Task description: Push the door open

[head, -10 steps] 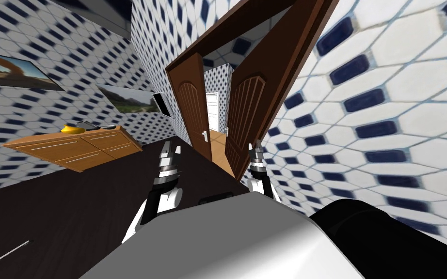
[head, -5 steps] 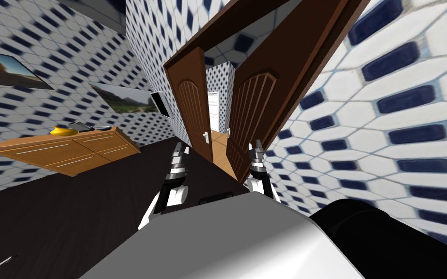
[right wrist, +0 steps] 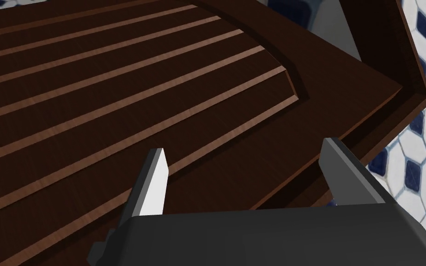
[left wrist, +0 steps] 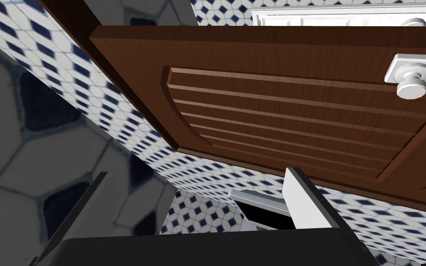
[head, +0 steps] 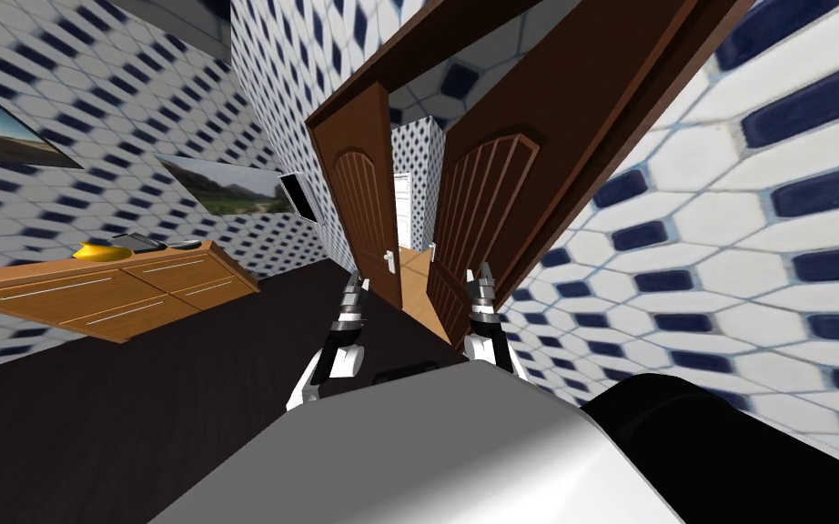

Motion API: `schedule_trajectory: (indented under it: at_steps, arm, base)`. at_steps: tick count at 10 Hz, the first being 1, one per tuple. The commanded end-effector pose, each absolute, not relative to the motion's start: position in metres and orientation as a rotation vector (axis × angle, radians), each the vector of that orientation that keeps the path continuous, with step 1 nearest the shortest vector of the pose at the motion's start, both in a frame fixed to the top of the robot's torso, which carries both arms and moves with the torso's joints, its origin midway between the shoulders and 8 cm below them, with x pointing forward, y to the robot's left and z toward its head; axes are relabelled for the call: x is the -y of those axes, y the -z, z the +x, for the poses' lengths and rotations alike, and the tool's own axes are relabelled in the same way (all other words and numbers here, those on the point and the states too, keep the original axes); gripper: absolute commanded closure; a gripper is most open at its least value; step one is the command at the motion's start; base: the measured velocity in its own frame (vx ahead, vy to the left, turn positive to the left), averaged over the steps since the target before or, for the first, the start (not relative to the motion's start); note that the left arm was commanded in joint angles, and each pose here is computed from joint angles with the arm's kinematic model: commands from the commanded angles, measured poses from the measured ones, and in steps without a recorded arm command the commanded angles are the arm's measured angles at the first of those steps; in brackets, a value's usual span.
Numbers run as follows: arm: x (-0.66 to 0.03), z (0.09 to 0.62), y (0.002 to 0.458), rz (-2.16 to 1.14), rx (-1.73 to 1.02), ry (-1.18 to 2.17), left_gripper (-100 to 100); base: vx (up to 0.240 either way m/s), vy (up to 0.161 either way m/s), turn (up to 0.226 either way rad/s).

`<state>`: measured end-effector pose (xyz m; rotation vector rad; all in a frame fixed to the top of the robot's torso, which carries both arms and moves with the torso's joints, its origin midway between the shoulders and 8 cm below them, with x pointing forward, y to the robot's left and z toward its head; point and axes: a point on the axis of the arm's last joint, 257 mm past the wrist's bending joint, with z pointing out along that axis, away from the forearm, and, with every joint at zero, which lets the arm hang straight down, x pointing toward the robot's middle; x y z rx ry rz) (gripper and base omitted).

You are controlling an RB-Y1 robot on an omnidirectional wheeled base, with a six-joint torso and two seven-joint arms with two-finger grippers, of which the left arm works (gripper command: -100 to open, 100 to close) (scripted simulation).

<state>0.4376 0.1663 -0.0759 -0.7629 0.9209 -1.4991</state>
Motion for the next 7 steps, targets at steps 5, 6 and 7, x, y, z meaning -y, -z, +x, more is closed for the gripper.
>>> schedule_trajectory:
  at_steps: [5,6,7]
  arm:
    - [-0.115,0.455,0.118,-0.802,-1.051,1.573,-100]
    - [-0.108,0.457,0.124,-0.806,-1.069,1.582,-100]
    - [-0.101,0.458,0.129,-0.81,-1.086,1.59,-100]
  base:
    - [0.135,0.119,-0.023]
    - [0.094,0.07,-0.016]
    - [0.095,0.063,-0.02]
